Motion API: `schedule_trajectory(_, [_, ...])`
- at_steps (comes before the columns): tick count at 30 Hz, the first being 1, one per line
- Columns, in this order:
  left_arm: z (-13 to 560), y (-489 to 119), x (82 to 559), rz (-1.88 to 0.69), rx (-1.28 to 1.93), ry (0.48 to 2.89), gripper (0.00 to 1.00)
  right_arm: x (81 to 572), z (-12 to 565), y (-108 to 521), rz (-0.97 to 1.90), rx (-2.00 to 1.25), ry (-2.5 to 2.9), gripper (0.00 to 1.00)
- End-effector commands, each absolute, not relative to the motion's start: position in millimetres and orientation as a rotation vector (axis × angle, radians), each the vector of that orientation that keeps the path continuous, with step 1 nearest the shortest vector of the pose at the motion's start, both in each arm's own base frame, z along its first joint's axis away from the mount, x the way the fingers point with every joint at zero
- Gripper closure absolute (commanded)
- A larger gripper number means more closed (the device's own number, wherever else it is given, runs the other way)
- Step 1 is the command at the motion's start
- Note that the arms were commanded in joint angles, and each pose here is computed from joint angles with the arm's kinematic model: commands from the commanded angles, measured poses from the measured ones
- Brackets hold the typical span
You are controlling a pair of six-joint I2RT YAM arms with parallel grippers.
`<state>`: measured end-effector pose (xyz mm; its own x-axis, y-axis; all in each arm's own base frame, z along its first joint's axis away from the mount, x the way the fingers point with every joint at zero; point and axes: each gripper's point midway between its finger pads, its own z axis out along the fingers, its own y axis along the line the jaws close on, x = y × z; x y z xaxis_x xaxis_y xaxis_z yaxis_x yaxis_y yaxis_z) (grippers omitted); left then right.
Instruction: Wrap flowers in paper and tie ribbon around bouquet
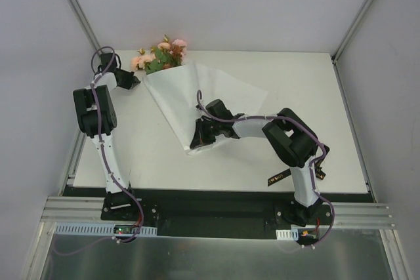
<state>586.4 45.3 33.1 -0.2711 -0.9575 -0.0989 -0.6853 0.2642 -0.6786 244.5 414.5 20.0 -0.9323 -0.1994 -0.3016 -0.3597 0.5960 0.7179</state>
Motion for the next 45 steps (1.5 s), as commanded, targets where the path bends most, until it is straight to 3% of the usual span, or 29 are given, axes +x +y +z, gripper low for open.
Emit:
schedule_trajectory(1, [132, 28, 545, -0.650, -1.171, 2.103, 0.97, 243, 36, 416, 1.228, -0.519, 2.642, 0.96])
schedule_trajectory(3, [124, -7, 509, -0.674, -1.077, 2.205, 0.88, 247, 47, 418, 1.218, -0.544, 2.620, 0.92])
schedule_trajectory(4, [150, -20, 495, -0.684, -1.007, 2.186, 0.84, 247, 51, 417, 1.212, -0.550, 2.618, 0.91])
schedule_trajectory(7, [123, -72, 431, -0.670, -0.849, 2.324, 0.76, 248, 67, 417, 1.213, -0.575, 2.589, 0.86])
schedule_trajectory(12, [107, -154, 364, -0.829, -0.565, 2.422, 0.84, 245, 79, 408, 1.174, -0.612, 2.562, 0.75])
schedule_trajectory(19, [67, -184, 292, -0.807, -0.397, 2.547, 0.91, 259, 81, 396, 1.139, -0.588, 2.554, 0.74])
schedule_trajectory(29, [37, -221, 258, -0.979, -0.279, 2.605, 0.96, 271, 49, 371, 1.045, -0.506, 2.631, 0.81])
schedule_trajectory(39, [11, -214, 230, -0.970, -0.349, 2.692, 0.98, 268, 34, 370, 1.048, -0.491, 2.656, 0.85])
schedule_trajectory(45, [11, -212, 208, -1.054, -0.352, 2.669, 0.89, 268, 28, 371, 1.063, -0.470, 2.671, 0.87])
